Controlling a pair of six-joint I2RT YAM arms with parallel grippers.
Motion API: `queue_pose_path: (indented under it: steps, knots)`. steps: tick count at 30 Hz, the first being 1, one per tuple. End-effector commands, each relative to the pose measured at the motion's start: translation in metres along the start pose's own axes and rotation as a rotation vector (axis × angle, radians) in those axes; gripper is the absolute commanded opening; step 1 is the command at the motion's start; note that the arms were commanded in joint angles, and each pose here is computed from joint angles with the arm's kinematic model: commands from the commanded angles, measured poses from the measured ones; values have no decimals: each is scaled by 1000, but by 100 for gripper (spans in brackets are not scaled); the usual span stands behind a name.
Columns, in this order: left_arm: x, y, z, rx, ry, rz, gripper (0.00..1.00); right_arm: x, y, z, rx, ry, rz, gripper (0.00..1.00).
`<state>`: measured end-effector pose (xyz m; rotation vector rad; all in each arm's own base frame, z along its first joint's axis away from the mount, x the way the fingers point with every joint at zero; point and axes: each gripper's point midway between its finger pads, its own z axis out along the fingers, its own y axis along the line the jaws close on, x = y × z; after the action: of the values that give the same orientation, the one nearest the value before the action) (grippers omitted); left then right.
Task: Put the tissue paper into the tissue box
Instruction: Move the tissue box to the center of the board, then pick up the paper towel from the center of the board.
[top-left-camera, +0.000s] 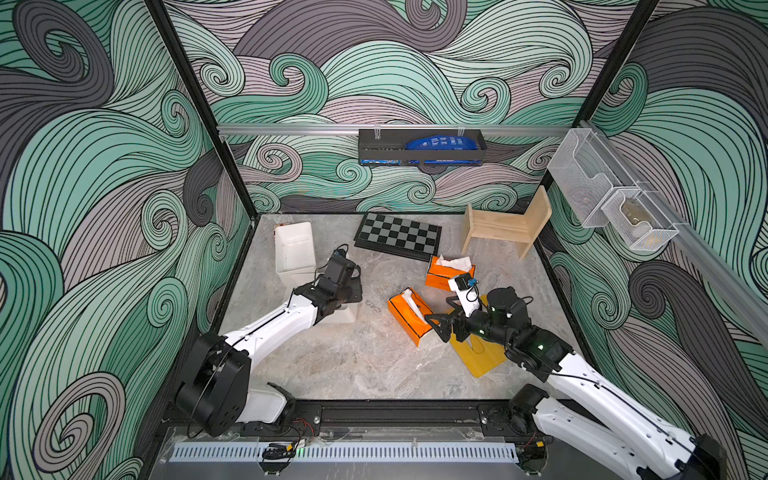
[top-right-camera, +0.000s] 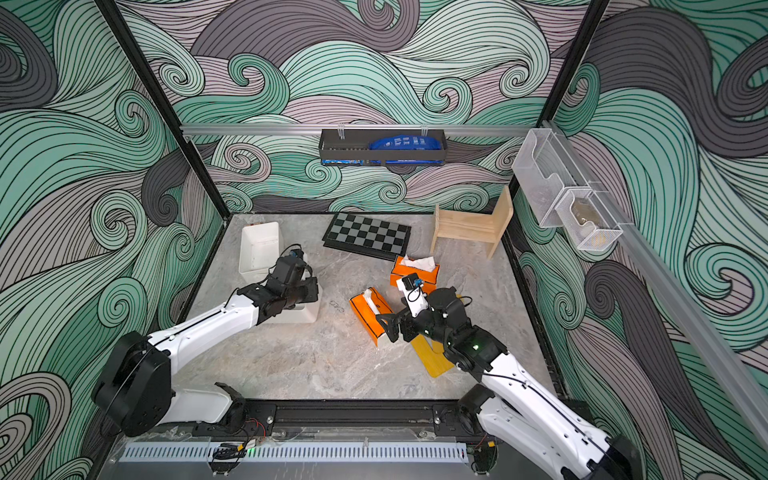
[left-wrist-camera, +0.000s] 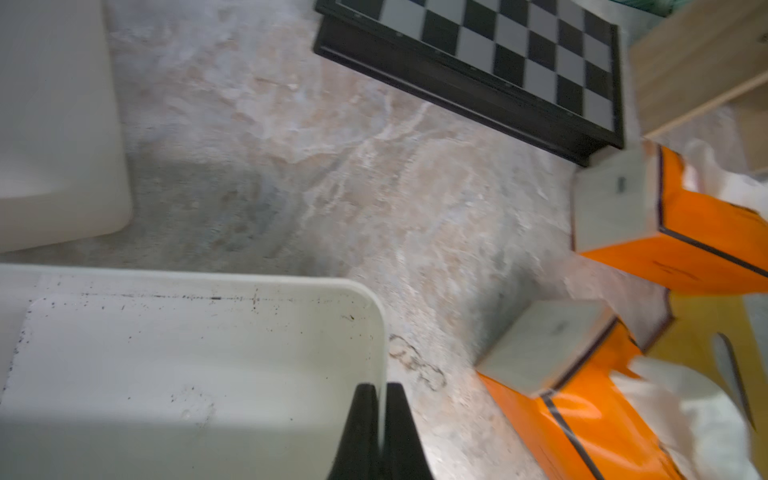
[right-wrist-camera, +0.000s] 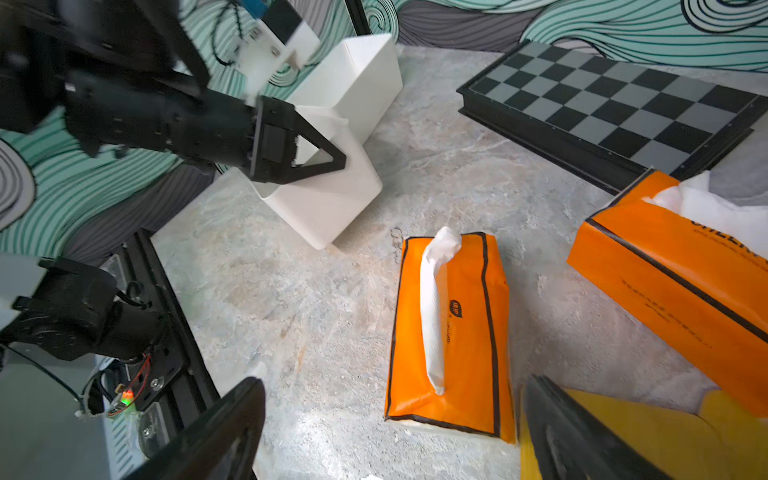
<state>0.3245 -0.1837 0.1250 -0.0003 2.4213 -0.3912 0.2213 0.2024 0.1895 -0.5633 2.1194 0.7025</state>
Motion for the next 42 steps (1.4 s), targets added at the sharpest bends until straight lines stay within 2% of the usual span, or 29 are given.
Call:
queue_pose_path:
  steps: [1, 7, 14, 22, 25, 29, 32, 34, 39, 42]
  knots:
    - [35, -23, -5, 76, 98, 45, 0, 8, -10, 4, 73, 77, -19, 100]
    - [79, -40, -13, 108, 181, 158, 0, 11, -10, 24, 132, 171, -60, 100]
    - [123, -50, -22, 158, 252, 241, 2, 35, -7, 49, 148, 319, -127, 100]
    - [128, -52, -27, 184, 245, 308, 24, 47, -20, 65, 214, 405, -160, 100]
    - [123, -53, -30, 183, 225, 323, 34, 47, -24, 71, 236, 434, -174, 100]
    - [99, -58, -42, 173, 153, 326, 43, 43, -24, 77, 238, 452, -190, 100]
    - [71, -57, -60, 139, 58, 334, 61, 39, -22, 82, 229, 463, -200, 100]
    - [51, -53, -75, 108, -15, 358, 70, 38, -22, 84, 229, 475, -208, 100]
    - [7, -40, -119, 55, -228, 412, 98, 41, -23, 88, 233, 540, -227, 100]
    - [-10, -35, -147, 57, -339, 417, 99, 44, -22, 92, 228, 576, -227, 100]
